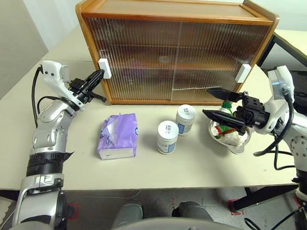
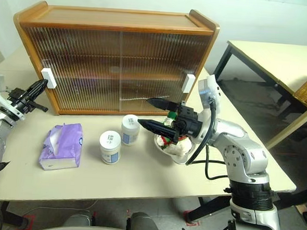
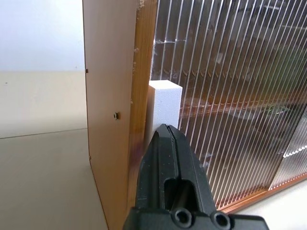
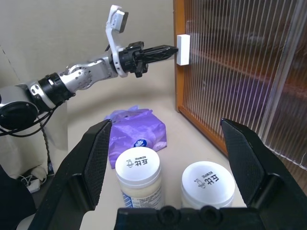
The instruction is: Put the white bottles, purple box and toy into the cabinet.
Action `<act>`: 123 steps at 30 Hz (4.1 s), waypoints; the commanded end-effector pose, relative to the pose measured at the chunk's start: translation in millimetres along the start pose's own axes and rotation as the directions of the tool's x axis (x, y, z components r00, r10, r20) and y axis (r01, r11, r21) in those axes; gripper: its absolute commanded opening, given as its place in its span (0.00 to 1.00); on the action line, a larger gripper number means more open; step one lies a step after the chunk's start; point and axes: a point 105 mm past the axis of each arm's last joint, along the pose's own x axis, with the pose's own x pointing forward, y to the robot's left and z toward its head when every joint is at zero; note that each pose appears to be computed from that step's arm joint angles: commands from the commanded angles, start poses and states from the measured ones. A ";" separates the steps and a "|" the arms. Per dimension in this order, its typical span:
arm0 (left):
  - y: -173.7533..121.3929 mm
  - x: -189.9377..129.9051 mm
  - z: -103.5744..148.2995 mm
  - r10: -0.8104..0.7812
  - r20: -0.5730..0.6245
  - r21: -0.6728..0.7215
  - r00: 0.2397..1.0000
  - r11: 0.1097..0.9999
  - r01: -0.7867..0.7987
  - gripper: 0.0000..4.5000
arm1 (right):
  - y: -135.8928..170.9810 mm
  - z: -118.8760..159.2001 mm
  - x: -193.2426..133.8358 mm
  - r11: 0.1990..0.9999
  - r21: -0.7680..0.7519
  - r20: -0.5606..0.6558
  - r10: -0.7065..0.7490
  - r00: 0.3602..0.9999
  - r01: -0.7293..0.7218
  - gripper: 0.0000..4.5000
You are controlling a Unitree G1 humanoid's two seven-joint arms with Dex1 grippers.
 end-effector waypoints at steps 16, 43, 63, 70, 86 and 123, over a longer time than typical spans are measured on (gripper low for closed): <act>0.1 -23.2 12.5 0.028 0.017 0.015 0.999 0.999 -0.028 0.00 | -3.3 1.5 -0.1 1.000 -0.011 0.008 -0.008 1.000 0.008 1.00; 7.0 -7.4 6.5 0.040 0.017 0.014 0.999 0.999 -0.040 0.00 | -2.6 3.7 -3.0 0.999 -0.023 0.006 -0.030 1.000 0.030 1.00; -30.8 27.6 6.4 -0.172 0.012 -0.012 0.985 0.985 0.173 0.00 | -2.0 4.5 -1.4 0.999 -0.030 0.013 -0.042 0.999 0.042 1.00; -54.2 36.7 8.0 -0.291 -0.004 -0.006 0.957 0.957 0.291 0.00 | -1.2 4.0 -1.9 0.998 -0.029 0.013 -0.049 0.999 0.050 1.00; -86.0 56.7 11.6 -0.421 -0.009 -0.006 0.907 0.907 0.421 0.00 | 0.8 4.1 -0.5 0.998 -0.029 0.017 -0.060 0.998 0.061 1.00; -67.8 43.2 10.9 -0.313 -0.031 -0.006 0.949 0.950 0.313 0.00 | -3.0 3.3 2.5 0.998 -0.025 0.005 -0.051 0.999 0.051 1.00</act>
